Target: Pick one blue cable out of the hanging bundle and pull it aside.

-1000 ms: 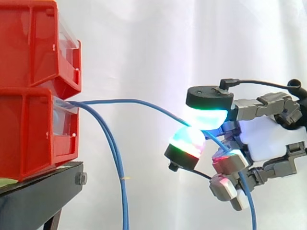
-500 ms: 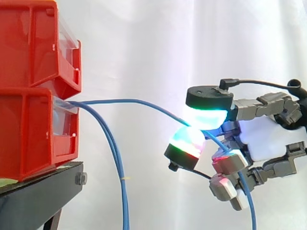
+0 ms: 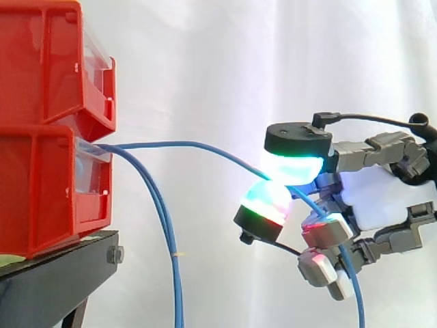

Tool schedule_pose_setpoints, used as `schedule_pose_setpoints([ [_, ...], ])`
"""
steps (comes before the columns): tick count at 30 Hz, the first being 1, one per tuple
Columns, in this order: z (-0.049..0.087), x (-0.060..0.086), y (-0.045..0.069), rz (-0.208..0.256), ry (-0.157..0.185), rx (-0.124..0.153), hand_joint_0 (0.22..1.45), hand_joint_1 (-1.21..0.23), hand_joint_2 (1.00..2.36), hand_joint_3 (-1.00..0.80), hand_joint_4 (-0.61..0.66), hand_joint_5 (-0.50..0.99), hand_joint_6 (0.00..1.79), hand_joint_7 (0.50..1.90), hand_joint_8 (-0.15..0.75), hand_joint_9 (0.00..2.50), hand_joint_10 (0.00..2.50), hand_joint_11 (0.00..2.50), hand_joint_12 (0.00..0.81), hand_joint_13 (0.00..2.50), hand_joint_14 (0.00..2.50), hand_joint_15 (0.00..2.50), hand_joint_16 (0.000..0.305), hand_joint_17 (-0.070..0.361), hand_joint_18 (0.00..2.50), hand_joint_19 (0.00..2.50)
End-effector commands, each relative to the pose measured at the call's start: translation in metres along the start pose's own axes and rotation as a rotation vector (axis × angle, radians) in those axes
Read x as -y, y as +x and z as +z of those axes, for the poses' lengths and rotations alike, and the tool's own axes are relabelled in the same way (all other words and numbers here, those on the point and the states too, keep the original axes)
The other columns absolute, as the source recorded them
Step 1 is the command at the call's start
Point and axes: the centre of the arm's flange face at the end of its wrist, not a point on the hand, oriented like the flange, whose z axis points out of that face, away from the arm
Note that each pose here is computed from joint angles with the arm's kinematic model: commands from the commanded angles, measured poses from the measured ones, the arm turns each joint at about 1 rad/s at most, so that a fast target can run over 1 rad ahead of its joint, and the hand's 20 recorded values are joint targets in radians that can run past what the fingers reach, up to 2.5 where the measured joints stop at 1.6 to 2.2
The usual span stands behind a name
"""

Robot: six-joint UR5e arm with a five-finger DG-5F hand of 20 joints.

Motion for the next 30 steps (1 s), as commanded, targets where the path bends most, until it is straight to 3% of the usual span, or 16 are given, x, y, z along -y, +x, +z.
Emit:
schedule_pose_setpoints([
  [1,-0.0001,-0.0001,0.0,0.0,0.0,0.0,0.67,-0.85,1.02,-0.06,-0.08,-0.14,0.94,1.22,0.283,1.26,0.02,0.93,0.321,0.98,0.03,0.81,0.038,0.087,0.83,0.81],
  [30,-0.0001,-0.0001,0.0,0.0,0.0,0.0,0.67,-0.85,1.02,-0.06,-0.08,-0.14,0.94,1.22,0.281,1.25,0.02,0.92,0.33,0.99,0.02,0.81,0.039,0.087,0.82,0.8],
])
